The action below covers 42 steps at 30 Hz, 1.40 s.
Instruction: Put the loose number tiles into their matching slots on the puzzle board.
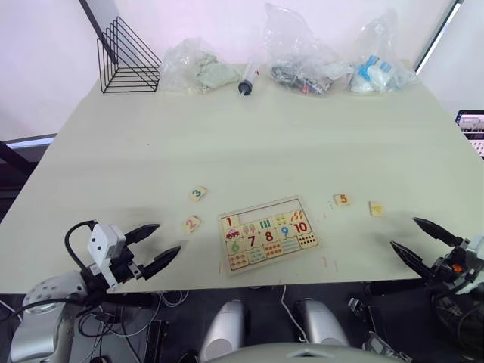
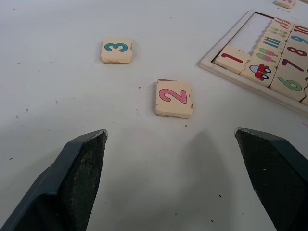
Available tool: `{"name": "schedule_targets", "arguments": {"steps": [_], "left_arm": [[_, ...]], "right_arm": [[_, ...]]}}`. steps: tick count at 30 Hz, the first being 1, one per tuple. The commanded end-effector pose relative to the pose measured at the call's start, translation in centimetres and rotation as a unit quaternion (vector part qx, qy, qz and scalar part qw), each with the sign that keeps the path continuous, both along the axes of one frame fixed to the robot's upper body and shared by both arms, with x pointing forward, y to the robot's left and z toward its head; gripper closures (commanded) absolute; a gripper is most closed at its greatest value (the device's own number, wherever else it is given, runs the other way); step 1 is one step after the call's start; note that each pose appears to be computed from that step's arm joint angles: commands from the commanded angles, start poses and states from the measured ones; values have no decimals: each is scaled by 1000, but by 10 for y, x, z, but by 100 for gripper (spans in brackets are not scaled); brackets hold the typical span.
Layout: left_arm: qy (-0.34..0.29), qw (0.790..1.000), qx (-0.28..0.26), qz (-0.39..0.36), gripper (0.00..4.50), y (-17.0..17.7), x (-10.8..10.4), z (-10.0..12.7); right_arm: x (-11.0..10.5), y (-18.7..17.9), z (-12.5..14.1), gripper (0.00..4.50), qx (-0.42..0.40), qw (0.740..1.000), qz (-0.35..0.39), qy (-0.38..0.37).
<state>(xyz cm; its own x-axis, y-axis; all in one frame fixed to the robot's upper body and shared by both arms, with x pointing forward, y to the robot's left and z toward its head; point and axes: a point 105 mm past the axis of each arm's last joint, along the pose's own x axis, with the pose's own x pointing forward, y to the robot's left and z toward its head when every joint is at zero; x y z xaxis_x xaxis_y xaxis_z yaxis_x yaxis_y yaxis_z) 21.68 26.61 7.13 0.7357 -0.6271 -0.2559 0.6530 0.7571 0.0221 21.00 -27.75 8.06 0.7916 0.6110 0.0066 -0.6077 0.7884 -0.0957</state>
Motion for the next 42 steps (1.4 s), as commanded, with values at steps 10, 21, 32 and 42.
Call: {"name": "schedule_targets", "arguments": {"steps": [10, 21, 32, 42], "left_arm": [[-10, 1000, 14, -15, 1, -4, 1, 6], [11, 999, 33, -31, 1, -16, 3, 17], [54, 994, 91, -29, 1, -25, 15, 22], [90, 989, 112, -32, 1, -30, 30, 27]], "right_arm": [[2, 0, 9, 0, -11, 999, 27, -15], [-5, 7, 23, 0, -27, 993, 117, -17], [-22, 26, 30, 0, -18, 966, 258, -8], [-15, 36, 31, 0, -15, 966, 258, -19]]}}
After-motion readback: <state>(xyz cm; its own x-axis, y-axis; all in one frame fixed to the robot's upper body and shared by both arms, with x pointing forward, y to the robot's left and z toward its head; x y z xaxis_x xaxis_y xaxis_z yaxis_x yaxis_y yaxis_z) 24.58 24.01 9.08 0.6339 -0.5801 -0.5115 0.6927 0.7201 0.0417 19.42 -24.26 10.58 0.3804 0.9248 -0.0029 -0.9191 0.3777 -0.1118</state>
